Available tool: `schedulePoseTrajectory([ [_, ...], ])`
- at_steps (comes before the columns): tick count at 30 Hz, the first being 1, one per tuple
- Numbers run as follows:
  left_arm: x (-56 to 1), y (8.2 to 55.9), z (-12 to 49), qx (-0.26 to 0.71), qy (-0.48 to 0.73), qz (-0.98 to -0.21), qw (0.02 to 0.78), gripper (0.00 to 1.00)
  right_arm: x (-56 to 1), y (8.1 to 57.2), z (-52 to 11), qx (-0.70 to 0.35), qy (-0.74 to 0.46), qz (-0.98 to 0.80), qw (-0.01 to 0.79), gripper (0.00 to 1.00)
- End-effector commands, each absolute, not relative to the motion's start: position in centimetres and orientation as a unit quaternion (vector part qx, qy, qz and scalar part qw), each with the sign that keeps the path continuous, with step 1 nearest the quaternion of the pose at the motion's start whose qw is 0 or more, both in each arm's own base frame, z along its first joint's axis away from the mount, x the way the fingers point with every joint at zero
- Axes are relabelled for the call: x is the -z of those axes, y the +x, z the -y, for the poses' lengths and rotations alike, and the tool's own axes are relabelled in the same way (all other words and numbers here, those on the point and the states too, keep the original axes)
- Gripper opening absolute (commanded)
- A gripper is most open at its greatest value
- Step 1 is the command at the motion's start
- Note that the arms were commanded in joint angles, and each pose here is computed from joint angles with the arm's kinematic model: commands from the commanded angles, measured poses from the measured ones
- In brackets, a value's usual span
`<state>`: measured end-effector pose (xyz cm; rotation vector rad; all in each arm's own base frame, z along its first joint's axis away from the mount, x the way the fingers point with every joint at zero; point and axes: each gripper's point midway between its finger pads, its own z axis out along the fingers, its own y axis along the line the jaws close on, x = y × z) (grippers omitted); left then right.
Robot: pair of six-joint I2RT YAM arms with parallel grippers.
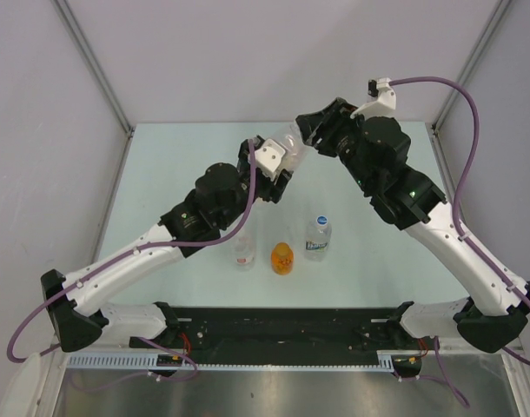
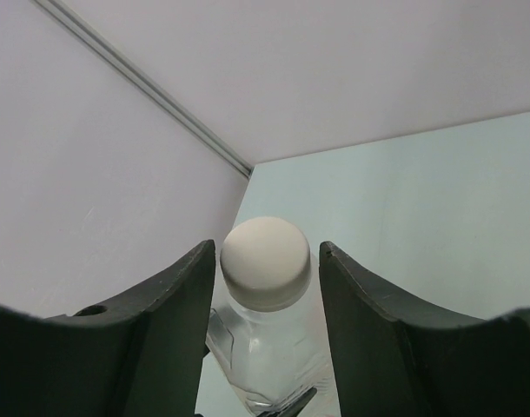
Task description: Unscrew the bottle caps
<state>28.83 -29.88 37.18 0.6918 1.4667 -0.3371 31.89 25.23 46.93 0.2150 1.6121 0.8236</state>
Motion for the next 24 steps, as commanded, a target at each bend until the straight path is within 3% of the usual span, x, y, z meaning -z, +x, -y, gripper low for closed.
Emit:
schedulePoseTrajectory([
  [1, -39.3, 28.2, 29.5, 0.159, 0.299, -0.631, 0.698, 0.00, -47.9, 31.7, -25.1, -0.375, 0.095, -0.685, 0.618, 0.55],
  [6, -39.3, 28.2, 29.5, 0.159, 0.299, -0.631, 0.698, 0.00, -47.3, 31.7, -25.2, -0.374, 0.090, -0.690, 0.612, 0.59],
  [13, -39.1, 28.1, 29.5, 0.162, 0.299, -0.633, 0.696, 0.00, -47.6, 31.6, -24.6, -0.374, 0.093, -0.687, 0.616, 0.56],
  [20, -38.9, 28.1, 30.0, 0.166, 0.303, -0.633, 0.693, 0.00, -47.7, 31.8, -24.0, -0.372, 0.097, -0.685, 0.619, 0.64],
  [24, -38.8, 28.2, 30.0, 0.166, 0.303, -0.634, 0.692, 0.00, -47.6, 31.9, -24.1, -0.374, 0.093, -0.686, 0.617, 0.60],
])
